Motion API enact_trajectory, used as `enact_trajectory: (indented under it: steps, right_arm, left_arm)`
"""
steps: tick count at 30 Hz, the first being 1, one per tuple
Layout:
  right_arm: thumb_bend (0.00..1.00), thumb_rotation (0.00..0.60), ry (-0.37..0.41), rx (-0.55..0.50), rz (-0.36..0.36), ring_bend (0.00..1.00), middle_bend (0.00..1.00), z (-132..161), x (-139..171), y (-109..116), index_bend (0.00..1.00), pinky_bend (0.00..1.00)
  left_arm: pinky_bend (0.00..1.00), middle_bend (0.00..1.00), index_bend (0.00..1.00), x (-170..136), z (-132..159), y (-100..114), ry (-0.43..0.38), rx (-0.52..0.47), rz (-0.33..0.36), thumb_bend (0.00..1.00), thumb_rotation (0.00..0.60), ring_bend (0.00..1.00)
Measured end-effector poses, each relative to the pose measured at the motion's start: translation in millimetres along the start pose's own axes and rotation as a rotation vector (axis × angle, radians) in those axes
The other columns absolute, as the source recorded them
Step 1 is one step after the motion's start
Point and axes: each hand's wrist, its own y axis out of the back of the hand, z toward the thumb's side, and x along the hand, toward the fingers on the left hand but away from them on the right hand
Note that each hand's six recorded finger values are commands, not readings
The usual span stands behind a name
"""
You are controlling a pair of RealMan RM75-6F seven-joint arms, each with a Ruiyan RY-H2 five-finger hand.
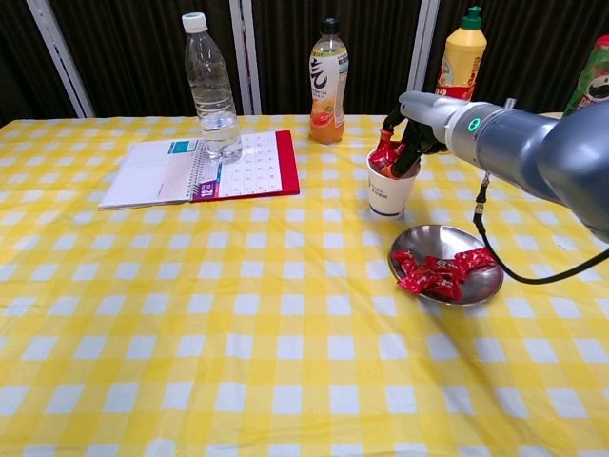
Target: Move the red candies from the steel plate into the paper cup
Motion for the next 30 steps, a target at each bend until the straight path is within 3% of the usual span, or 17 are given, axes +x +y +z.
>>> enact_trajectory:
  steps: [21,30]
  right_arm:
    - [0.31,0.6,0.025,-0.012,-0.054,0.9,0.81,6,21,21,0.36,1.0]
    - [0.31,0.6,0.083,-0.01,-0.079,0.9,0.81,14,49,30,0.36,1.0]
  left_arm:
    - [0.0,0.0,0.0,-1,-1,1,-0.003,0.008,0.008,0.04,0.6,0.0]
    - [0.0,0.0,0.0,-1,0,1,-0.009,0.013,0.012,0.04,0.6,0.0]
